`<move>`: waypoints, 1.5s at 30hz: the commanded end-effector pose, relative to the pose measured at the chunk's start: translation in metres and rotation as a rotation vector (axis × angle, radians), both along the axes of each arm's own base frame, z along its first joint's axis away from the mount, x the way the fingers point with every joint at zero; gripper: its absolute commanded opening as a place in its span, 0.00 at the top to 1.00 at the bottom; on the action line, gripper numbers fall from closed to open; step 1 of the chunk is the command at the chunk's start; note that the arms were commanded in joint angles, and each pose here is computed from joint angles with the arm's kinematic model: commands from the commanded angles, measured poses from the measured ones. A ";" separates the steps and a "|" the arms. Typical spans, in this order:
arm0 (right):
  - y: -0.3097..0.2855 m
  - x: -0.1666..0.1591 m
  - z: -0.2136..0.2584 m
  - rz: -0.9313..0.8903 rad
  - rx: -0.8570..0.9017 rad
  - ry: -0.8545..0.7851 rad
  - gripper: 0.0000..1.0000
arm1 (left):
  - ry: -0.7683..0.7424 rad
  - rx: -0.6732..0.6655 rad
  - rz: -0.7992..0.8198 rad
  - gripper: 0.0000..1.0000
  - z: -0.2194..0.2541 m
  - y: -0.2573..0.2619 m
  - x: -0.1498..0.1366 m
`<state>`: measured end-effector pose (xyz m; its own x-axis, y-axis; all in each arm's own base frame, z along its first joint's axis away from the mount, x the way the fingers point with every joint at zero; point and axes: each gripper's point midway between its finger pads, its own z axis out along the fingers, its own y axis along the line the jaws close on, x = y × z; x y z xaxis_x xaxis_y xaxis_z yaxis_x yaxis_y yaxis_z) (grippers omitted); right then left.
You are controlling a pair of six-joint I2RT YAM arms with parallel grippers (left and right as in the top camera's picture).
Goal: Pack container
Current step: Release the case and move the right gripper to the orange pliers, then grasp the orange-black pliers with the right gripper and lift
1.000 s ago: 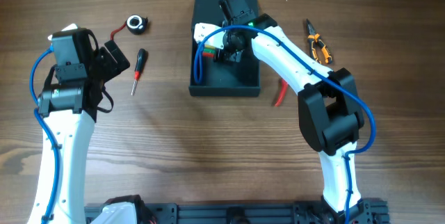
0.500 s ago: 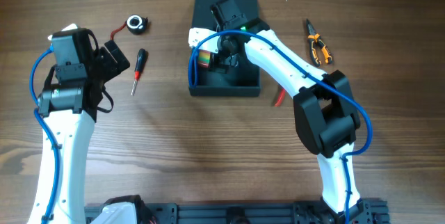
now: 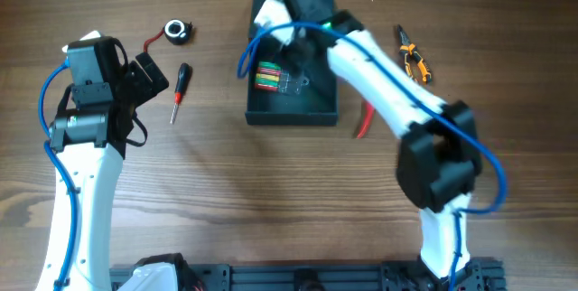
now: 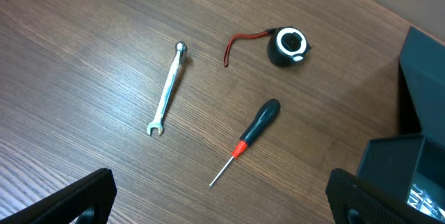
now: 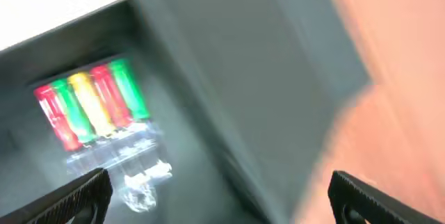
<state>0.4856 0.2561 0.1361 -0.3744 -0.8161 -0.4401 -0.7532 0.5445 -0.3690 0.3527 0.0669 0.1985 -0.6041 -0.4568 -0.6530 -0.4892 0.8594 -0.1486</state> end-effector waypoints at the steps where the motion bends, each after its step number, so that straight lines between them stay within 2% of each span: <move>1: -0.066 0.013 0.140 -0.267 0.173 -0.228 0.00 | -0.014 0.004 -0.015 0.00 0.007 0.000 0.004; 2: -0.092 0.011 0.171 -0.304 0.236 -0.266 0.00 | -0.014 0.004 -0.015 0.00 0.007 0.000 0.004; 3: -0.104 0.010 0.182 -0.331 0.253 -0.286 0.00 | -0.014 0.003 -0.016 0.00 0.007 0.000 0.004; 6: -0.119 0.009 0.204 -0.358 0.330 -0.316 0.00 | -0.014 0.003 -0.016 0.00 0.007 0.000 0.004; 8: -0.113 0.012 0.203 -0.352 0.422 -0.280 0.00 | -0.014 0.003 -0.016 0.00 0.007 0.000 0.004; 11: -0.114 0.027 0.172 -0.400 0.450 -0.205 0.00 | -0.014 0.004 -0.015 0.00 0.007 0.000 0.004; 14: -0.127 0.040 0.118 -0.498 0.423 -0.086 0.00 | -0.014 0.004 -0.015 0.00 0.007 0.000 0.004; 16: -0.141 0.033 0.072 -0.557 0.358 0.046 0.00 | -0.014 0.004 -0.015 0.00 0.007 0.000 0.004; 21: -0.176 0.011 0.016 -0.670 0.282 0.252 0.00 | -0.014 0.004 -0.015 0.00 0.007 0.000 0.004; 28: -0.229 0.014 -0.004 -0.776 0.270 0.289 0.00 | -0.014 0.004 -0.015 0.00 0.007 0.000 0.004; 31: -0.239 0.013 -0.029 -0.728 0.203 0.326 0.01 | -0.014 0.004 -0.015 0.00 0.007 0.000 0.004; 34: -0.240 0.007 -0.056 -0.622 0.122 0.389 0.09 | -0.014 0.004 -0.015 0.00 0.007 0.000 0.004; 37: -0.240 0.000 -0.085 -0.611 0.088 0.459 0.18 | -0.014 0.004 -0.015 0.00 0.007 0.000 0.004; 38: -0.240 -0.002 -0.091 -0.615 0.084 0.475 0.18 | -0.014 0.004 -0.015 0.00 0.007 0.000 0.004; 40: -0.242 -0.006 -0.102 -0.649 0.075 0.504 0.10 | -0.014 0.004 -0.016 0.00 0.007 0.000 0.004; 45: -0.245 -0.005 -0.104 -0.655 0.064 0.495 0.08 | -0.014 0.004 -0.015 0.00 0.007 0.000 0.004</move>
<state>0.4816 0.0133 0.0378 -0.9282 -0.3402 -0.1506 -0.3415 0.9397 -0.0181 0.3527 0.0669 0.1985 -0.6044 -0.4568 -0.6528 -0.4893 0.8594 -0.1484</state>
